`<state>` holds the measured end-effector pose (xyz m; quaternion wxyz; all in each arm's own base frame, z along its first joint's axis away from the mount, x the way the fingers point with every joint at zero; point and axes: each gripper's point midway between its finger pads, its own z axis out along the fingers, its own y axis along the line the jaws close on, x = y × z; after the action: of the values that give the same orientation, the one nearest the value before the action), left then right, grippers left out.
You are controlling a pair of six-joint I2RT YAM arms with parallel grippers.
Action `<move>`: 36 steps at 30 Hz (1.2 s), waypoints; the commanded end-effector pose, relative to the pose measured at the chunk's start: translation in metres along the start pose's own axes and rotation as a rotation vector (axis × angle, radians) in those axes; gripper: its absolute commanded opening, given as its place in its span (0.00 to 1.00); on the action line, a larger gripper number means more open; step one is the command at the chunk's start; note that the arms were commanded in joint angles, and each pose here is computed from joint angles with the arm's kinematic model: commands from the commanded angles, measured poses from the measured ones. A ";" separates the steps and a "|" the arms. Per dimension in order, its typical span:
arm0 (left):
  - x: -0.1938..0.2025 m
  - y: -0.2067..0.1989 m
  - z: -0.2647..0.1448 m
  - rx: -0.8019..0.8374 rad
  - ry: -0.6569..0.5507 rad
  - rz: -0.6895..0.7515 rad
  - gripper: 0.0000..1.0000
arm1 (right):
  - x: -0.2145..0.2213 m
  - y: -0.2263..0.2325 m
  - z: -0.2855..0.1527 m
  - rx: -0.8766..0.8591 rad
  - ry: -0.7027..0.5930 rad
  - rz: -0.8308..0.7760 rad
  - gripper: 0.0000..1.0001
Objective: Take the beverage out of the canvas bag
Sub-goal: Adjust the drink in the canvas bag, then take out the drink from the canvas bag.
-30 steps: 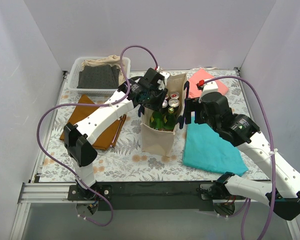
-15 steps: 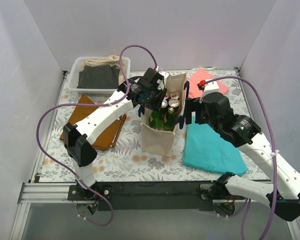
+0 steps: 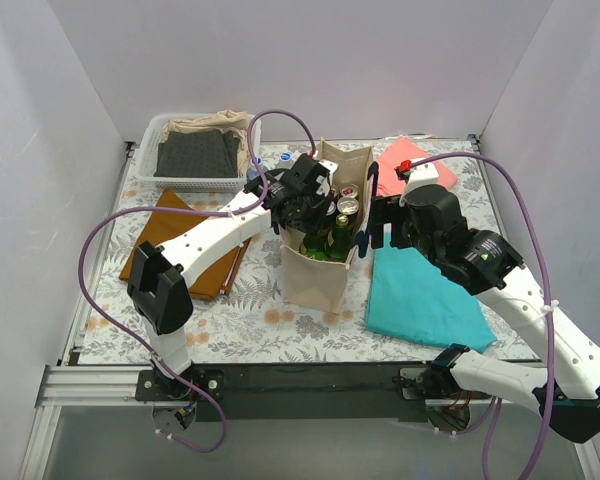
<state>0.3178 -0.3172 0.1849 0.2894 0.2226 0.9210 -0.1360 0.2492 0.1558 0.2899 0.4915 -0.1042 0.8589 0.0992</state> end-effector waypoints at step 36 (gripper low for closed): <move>0.008 -0.002 -0.023 0.028 0.013 -0.004 0.12 | -0.011 0.003 0.001 -0.011 -0.039 0.017 0.91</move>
<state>0.3121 -0.3144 0.1883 0.2860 0.2193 0.9222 -0.1403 0.2507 0.1571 0.2868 0.4875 -0.1061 0.8613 0.0961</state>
